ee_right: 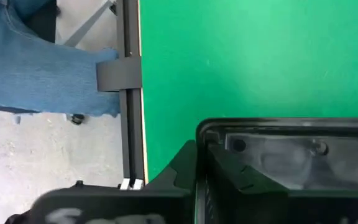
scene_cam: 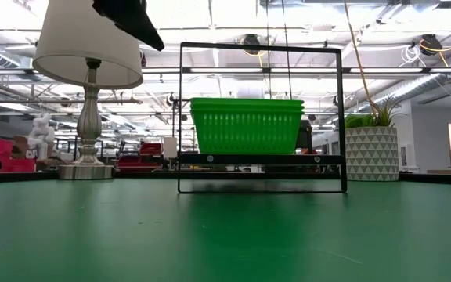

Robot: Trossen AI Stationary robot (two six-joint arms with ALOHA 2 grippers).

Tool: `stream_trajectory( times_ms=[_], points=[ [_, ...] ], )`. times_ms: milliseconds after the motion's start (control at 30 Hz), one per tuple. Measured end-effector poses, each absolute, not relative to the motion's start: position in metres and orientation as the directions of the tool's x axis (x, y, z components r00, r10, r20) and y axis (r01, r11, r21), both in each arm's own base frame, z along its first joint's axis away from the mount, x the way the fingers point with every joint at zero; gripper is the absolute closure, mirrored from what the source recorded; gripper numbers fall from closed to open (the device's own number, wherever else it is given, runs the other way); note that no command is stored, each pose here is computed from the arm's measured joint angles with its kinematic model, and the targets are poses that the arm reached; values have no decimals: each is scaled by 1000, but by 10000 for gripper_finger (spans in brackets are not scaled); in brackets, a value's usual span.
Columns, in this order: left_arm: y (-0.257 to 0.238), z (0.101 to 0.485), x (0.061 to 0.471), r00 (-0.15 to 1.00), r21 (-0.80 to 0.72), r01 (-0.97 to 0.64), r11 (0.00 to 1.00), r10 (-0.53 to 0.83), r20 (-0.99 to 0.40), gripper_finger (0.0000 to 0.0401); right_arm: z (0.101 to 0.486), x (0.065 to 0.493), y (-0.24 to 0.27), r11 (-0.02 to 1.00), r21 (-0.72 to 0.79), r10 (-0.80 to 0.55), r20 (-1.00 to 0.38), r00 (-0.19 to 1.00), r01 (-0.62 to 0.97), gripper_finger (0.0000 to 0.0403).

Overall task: Stack baskets on shelf by color
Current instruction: Stack the black bin on the black bin on the shelf

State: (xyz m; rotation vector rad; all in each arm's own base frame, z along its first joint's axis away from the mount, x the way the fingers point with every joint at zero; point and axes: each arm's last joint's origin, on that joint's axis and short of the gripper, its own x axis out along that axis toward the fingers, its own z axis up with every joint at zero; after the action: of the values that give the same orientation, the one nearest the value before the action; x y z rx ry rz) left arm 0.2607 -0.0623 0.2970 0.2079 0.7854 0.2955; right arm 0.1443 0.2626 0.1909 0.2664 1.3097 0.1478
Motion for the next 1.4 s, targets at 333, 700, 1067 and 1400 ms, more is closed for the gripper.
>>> stream_trajectory(
  times_ms=[333,700,1067,1400],
  points=[
    [-62,295,259,652,333,-143,932,342,-676,245,217,147,227,990,128,113,-974,195,64,398],
    [-59,290,252,588,373,-113,921,364,-722,245,286,154,175,952,-251,-199,-941,273,-173,402],
    [-58,290,251,576,384,-113,917,375,-726,245,326,153,115,693,-571,-366,-804,469,-440,402],
    [-59,290,251,578,364,-138,921,373,-726,245,348,173,75,315,-718,-417,-692,589,-621,403]
  ],
)
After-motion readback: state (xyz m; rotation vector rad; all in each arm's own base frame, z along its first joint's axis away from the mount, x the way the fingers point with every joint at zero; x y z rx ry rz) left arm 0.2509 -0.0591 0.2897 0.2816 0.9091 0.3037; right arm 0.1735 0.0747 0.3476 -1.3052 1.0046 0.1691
